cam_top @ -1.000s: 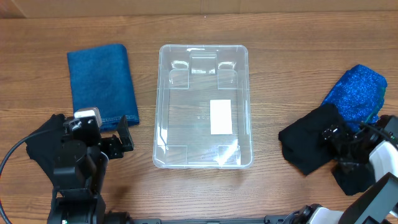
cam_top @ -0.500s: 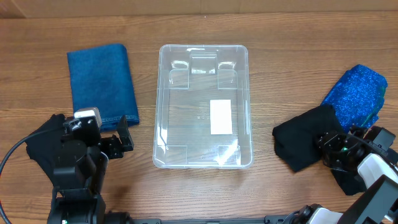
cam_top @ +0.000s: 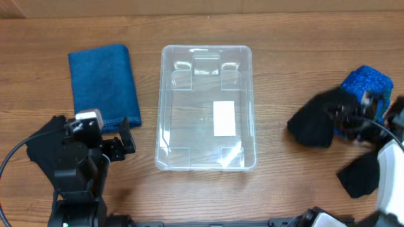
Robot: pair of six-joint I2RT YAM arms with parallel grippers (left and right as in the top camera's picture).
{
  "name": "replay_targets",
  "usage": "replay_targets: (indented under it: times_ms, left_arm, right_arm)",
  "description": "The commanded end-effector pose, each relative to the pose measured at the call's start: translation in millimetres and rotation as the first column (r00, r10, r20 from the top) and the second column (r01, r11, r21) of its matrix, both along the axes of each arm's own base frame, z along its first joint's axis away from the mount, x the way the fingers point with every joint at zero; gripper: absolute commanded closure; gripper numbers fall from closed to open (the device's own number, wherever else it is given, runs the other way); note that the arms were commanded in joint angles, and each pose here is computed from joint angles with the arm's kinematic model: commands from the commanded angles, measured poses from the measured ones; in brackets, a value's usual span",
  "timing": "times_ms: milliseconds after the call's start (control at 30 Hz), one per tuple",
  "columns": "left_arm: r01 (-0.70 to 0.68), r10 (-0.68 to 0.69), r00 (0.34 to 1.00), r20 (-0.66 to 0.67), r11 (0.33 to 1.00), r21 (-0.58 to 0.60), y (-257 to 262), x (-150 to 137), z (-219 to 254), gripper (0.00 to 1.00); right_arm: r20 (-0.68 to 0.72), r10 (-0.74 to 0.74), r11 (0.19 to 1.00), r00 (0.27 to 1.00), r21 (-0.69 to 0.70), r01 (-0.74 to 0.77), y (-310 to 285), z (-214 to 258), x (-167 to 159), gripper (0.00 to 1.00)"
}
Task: Pack container
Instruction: 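Carry the black cloth into the bin's left half and release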
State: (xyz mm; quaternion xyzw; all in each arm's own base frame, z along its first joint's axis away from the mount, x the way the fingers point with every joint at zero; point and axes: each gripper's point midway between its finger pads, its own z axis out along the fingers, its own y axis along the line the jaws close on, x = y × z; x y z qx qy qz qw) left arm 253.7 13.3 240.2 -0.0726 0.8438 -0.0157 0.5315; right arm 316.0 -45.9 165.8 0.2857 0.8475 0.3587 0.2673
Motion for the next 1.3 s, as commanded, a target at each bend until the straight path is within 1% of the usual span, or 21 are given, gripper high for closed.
replay_targets:
  times_ms: [0,33,100,133,167,233,300,333,433,500,567,633,733,800,933,1000,1033,1100,1200,1267]
  left_arm:
    - [-0.005,0.004,1.0,0.029,1.0,0.026,3.1,0.5,13.7,0.0]
    - [-0.005,0.004,1.0,0.029,1.0,0.026,3.1,0.5,13.7,0.0]
    - [-0.005,0.004,1.0,0.029,1.0,0.026,3.1,0.4,13.6,0.0]
    - [-0.005,0.004,1.0,0.029,1.0,0.026,3.1,0.4,13.6,0.0]
    - [-0.005,0.004,1.0,0.029,1.0,0.026,3.1,0.4,13.6,0.0]
    - [-0.005,0.004,1.0,0.029,1.0,0.026,3.1,0.4,13.6,0.0]
    - [-0.005,0.004,1.0,0.029,1.0,0.026,3.0,0.4,13.6,0.0]
    - [-0.005,0.004,1.0,0.029,1.0,0.026,3.0,0.4,13.6,0.0]
    - [-0.005,0.004,1.0,0.028,1.0,0.026,3.0,0.4,13.5,0.0]
    - [-0.005,0.004,1.0,0.027,1.0,0.026,3.0,0.3,13.2,0.0]
    - [-0.004,0.004,1.0,0.019,1.0,0.026,3.0,-0.6,11.4,0.0]
    - [-0.004,0.004,1.0,0.0,1.0,0.024,2.9,-2.5,7.3,0.0]
    - [-0.004,0.004,1.0,-0.026,1.0,0.024,2.8,-5.4,1.4,0.0]
    - [-0.004,0.004,1.0,-0.027,1.0,0.024,2.8,-5.5,1.2,0.0]
    - [-0.004,0.004,1.0,-0.028,1.0,0.024,2.8,-5.6,1.1,0.0]
    - [-0.004,0.004,1.0,-0.028,1.0,0.024,2.8,-5.6,1.1,0.0]
    - [-0.004,0.004,1.0,-0.028,1.0,0.024,2.8,-5.6,1.0,0.0]
    - [-0.004,0.004,1.0,-0.029,1.0,0.024,2.8,-5.7,0.7,0.0]
    - [-0.004,0.004,1.0,-0.029,1.0,0.024,2.8,-5.7,0.7,0.0]
    - [-0.003,0.004,0.999,-0.036,1.0,0.023,2.7,-6.5,-0.7,0.0]
  right_arm:
    - [0.257,0.216,0.974,0.942,-0.119,-0.191,54.3,103.6,16.3,0.96]
    - [0.293,0.271,0.961,0.917,-0.145,-0.237,72.1,122.1,16.5,0.96]
    - [0.377,0.402,0.915,0.835,-0.204,-0.348,117.2,165.1,12.8,0.96]
    - [0.403,0.447,0.894,0.799,-0.223,-0.388,134.3,178.4,9.6,0.96]
    - [0.444,0.51,0.86,0.737,-0.255,-0.442,160.1,196.6,4.3,0.96]
    - [0.488,0.577,0.814,0.655,-0.283,-0.507,191.4,211.8,-4.6,0.96]
    - [0.518,0.654,0.744,0.551,-0.31,-0.592,233.3,217.2,-16.6,0.96]
    - [0.502,0.677,0.724,0.538,-0.323,-0.61,250.0,210.1,-15.6,0.96]
    - [0.43,0.731,0.679,0.53,-0.373,-0.633,284.9,176.8,-2.6,0.96]
    - [0.368,0.78,0.624,0.506,-0.401,-0.671,312.7,138.1,14.3,0.96]
    - [0.305,0.804,0.594,0.51,-0.376,-0.711,329.4,98.8,28.9,0.96]
    - [0.256,0.813,0.583,0.523,-0.354,-0.732,336.6,67.7,41.3,0.96]
    - [0.223,0.821,0.571,0.525,-0.333,-0.751,344.8,35.8,54.4,0.96]
    - [0.214,0.829,0.56,0.517,-0.332,-0.759,351.7,21.8,58.4,0.96]
    - [0.23,0.848,0.53,0.477,-0.356,-0.77,366.2,14.9,57.5,0.96]
    - [0.195,0.837,0.544,0.511,-0.382,-0.747,364.0,2.0,65.0,0.96]
    - [0.181,0.838,0.542,0.514,-0.377,-0.751,364.2,-5.6,66.1,0.96]
    - [0.169,0.855,0.518,0.49,-0.326,-0.791,370.1,-19.2,60.1,0.96]
    - [0.134,0.868,0.497,0.479,-0.284,-0.82,374.4,-46.3,58.3,0.96]
    - [0.139,0.882,0.471,0.45,-0.257,-0.844,378.5,-54.4,53.7,0.96]
